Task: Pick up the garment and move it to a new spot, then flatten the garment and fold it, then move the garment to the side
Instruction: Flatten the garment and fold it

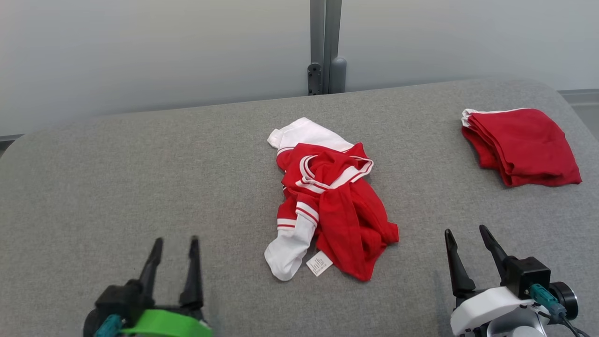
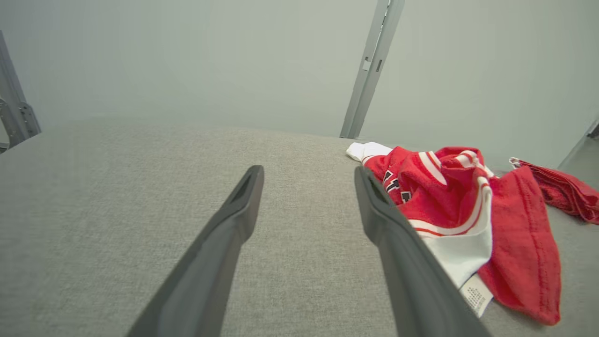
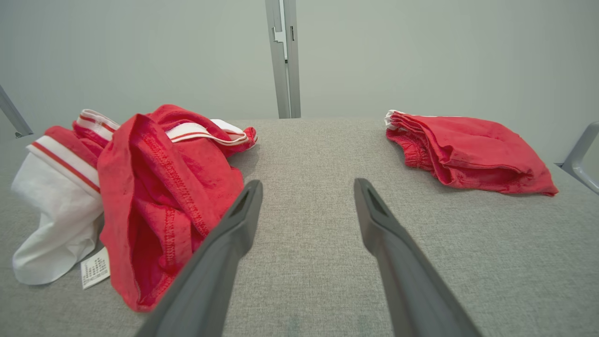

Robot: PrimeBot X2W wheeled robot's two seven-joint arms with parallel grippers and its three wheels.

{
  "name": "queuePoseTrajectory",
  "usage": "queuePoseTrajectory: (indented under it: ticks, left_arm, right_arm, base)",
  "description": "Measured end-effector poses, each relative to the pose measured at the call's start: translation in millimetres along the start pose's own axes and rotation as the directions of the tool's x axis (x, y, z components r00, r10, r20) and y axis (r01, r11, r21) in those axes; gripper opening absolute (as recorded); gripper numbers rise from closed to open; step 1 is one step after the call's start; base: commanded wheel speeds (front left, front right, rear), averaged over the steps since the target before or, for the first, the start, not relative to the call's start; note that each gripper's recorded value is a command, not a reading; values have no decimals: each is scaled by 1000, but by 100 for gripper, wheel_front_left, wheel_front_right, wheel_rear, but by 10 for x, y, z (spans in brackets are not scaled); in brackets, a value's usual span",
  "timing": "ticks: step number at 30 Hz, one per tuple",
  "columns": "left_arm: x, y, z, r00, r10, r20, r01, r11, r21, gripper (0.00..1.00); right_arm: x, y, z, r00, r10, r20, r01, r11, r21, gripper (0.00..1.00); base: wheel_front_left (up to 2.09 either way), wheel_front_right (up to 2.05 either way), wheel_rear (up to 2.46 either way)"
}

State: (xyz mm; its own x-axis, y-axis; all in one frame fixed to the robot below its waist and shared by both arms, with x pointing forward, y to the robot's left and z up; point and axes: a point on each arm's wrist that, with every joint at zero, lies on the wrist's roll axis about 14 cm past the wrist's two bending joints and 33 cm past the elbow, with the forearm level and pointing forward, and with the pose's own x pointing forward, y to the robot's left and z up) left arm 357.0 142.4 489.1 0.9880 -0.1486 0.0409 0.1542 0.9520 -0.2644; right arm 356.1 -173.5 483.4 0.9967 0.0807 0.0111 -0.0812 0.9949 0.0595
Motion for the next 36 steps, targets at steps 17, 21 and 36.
queuePoseTrajectory:
  ticks: [17, 21, 36]
  left_arm:
    - [500, -1382, -567, 868, -421, -264, 385, 905, -180, 100]
    - [576, -1266, -817, 854, -393, -342, 354, 919, -171, 100]
    - [1026, -647, 295, 961, -274, -35, 249, 914, -321, 0]
  right_arm:
    - [120, -167, -38, 999, -50, -13, 50, 999, 14, 100]
    - [106, -258, -69, 997, -78, -24, 78, 997, 13, 100]
    - [121, -274, -109, 996, -83, -34, 83, 996, 19, 100]
  base:
    - [0, 0, 0]
    - [0, 0, 0]
    - [0, 0, 0]
